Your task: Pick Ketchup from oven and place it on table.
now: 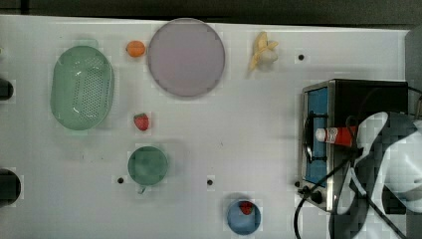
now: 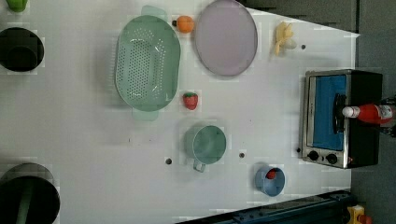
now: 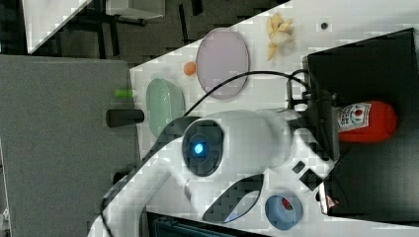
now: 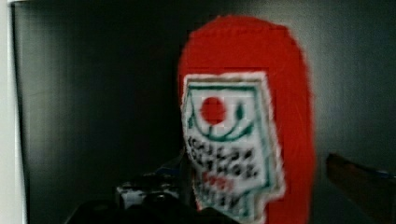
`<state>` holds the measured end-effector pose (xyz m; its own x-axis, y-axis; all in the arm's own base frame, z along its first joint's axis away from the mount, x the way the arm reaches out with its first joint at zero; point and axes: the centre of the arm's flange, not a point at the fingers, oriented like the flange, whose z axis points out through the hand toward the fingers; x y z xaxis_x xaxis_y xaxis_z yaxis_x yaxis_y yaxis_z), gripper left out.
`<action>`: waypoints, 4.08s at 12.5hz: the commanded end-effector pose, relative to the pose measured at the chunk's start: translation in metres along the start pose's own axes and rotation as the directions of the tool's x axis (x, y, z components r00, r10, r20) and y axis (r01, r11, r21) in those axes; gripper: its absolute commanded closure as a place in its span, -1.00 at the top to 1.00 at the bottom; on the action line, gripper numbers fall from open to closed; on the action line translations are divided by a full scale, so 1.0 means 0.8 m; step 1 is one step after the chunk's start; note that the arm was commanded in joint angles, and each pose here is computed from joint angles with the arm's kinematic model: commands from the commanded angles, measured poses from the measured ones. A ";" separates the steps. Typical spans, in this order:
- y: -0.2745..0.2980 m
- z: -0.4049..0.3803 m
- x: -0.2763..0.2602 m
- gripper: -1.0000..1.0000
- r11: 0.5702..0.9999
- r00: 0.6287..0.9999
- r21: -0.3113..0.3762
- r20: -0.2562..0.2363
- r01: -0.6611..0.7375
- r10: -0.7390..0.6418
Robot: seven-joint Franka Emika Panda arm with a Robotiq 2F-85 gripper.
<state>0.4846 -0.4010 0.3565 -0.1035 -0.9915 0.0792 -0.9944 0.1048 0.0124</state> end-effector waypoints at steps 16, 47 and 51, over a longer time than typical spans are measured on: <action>-0.055 -0.190 -0.031 0.27 0.967 0.987 0.215 -0.111 0.138 -0.116; 0.003 0.152 -0.499 0.96 0.698 0.705 -0.098 0.112 0.710 -0.701; -0.009 0.123 -0.501 1.00 0.718 0.719 -0.047 0.074 0.695 -0.691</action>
<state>0.5115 -0.0292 0.1892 0.6016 -0.7958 -0.0698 -0.7765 -0.6030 0.1826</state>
